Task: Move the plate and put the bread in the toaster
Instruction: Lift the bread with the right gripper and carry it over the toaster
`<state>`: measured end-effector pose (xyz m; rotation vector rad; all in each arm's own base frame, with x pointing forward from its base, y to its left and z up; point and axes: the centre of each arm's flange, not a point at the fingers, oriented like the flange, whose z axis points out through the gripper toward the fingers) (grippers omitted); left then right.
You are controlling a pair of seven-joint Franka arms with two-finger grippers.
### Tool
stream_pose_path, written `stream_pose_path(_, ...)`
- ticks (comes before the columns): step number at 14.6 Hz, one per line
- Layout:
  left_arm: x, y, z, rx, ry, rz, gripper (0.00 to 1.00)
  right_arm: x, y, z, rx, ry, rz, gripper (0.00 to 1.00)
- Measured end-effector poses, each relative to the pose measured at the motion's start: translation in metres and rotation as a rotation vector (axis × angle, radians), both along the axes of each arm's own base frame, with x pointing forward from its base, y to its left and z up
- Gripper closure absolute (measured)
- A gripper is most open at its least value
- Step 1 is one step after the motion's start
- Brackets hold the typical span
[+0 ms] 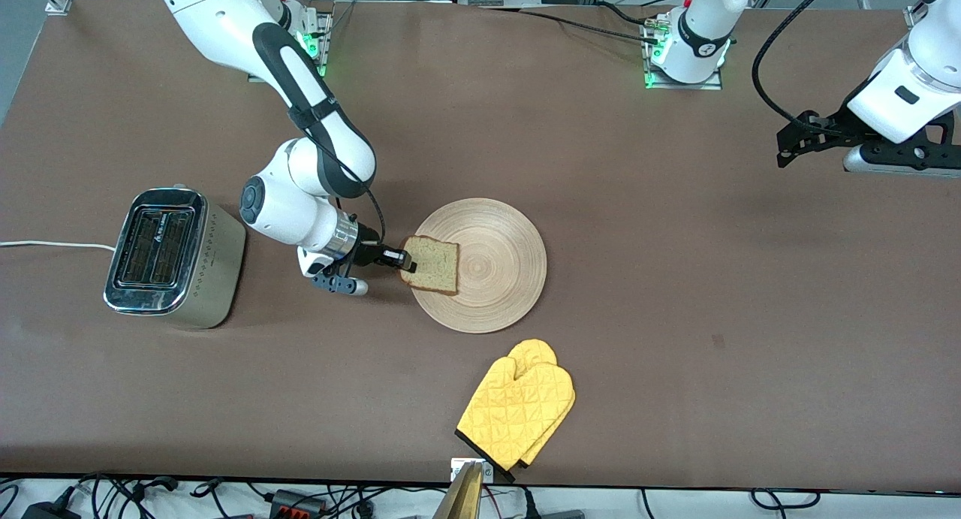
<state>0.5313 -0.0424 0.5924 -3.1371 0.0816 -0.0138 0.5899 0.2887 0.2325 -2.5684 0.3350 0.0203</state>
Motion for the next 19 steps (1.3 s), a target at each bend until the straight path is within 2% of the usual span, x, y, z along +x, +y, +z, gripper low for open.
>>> stream_pose_path(1, 0.0, 0.0, 0.0, 0.0, 0.0, 0.0, 0.0, 0.0, 0.001, 0.005, 0.007, 0.005, 0.002, 0.88)
stream_pose_path(3, 0.0, 0.0, 0.0, 0.0, 0.001, 0.0, 0.0, 0.0, 0.003, 0.025, 0.035, 0.039, 0.023, 0.89)
stream_pose_path(5, 0.0, 0.0, 0.0, 0.0, 0.001, 0.0, 0.0, 0.008, -0.02, 0.061, 0.059, 0.097, 0.073, 0.89)
stream_pose_path(9, 0.0, 0.0, 0.0, 0.0, 0.002, 0.0, 0.0, 0.027, -0.118, 0.138, -0.007, 0.204, 0.17, 0.9)
stream_pose_path(11, 0.0, 0.001, 0.0, 0.0, 0.002, 0.002, 0.0, 0.025, -0.155, 0.173, -0.092, 0.258, 0.23, 0.9)
stream_pose_path(13, 0.0, 0.003, 0.0, 0.0, 0.002, 0.006, 0.0, 0.016, -0.186, 0.207, -0.195, 0.341, 0.293, 0.9)
stream_pose_path(15, 0.0, 0.004, 0.0, 0.0, 0.002, 0.007, 0.0, 0.009, -0.211, 0.234, -0.325, 0.406, 0.327, 0.9)
stream_pose_path(17, 0.0, 0.004, 0.0, 0.0, 0.002, 0.007, 0.0, 0.007, -0.235, 0.25, -0.468, 0.427, 0.35, 0.9)
stream_pose_path(19, 0.0, 0.004, 0.0, 0.0, 0.002, 0.008, 0.0, 0.009, -0.259, 0.256, -0.59, 0.426, 0.401, 0.9)
